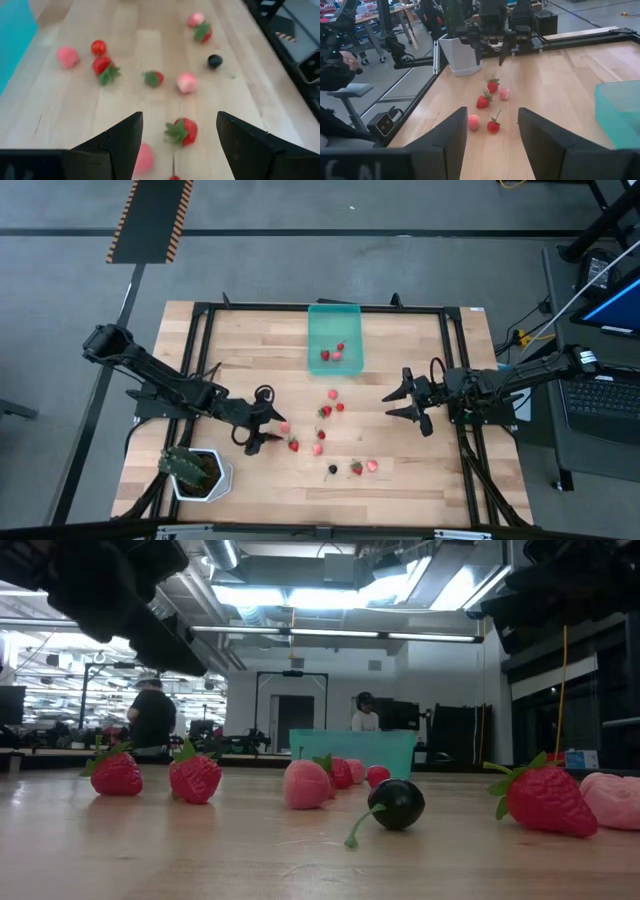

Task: Pick and placing Produce into tupperware
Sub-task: Put the red strawberry into the blue bin

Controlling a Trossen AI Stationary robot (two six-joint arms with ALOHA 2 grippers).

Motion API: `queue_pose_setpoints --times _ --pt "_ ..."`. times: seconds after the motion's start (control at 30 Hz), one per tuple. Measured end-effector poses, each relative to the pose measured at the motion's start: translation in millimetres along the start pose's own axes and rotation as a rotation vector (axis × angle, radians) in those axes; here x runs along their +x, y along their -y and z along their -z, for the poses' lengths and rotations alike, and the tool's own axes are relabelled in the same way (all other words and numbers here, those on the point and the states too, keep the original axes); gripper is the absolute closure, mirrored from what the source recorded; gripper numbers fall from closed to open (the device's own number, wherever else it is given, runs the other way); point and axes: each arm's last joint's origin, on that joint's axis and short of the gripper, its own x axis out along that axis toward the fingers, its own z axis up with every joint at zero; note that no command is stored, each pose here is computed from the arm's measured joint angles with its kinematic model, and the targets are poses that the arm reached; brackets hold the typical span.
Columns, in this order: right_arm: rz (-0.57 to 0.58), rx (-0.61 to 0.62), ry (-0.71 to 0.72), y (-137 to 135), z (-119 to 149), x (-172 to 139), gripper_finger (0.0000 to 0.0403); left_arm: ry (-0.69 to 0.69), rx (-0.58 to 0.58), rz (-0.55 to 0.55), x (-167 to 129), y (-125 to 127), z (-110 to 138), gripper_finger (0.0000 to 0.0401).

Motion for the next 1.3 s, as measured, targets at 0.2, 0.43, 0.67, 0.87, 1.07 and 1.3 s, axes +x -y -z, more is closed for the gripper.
queue_pose_setpoints --times 0.2,0.43,0.67,0.87,1.07,1.3 --pt "0.0 -0.001 -0.001 0 0 0 0.0225 -0.017 -0.074 -0.017 0 -1 2 0.0156" --pt "0.003 -0.002 -0.013 0 1 0 0.0225 -0.206 -0.082 -0.09 -6 1 3 0.0156" --pt "0.007 -0.002 -0.017 0 2 0 0.0225 -0.264 -0.052 -0.077 -10 18 -15 0.0156" --pt "0.043 -0.002 -0.019 2 2 0 0.0225 -0.436 -0.01 -0.108 13 31 -22 0.0156" --pt "0.043 -0.002 -0.024 2 2 0 0.0225 -0.647 0.04 -0.169 37 38 -21 0.0156" --pt "0.044 -0.002 -0.03 2 3 0 0.0225 -0.713 0.057 -0.197 51 42 -19 0.0156"
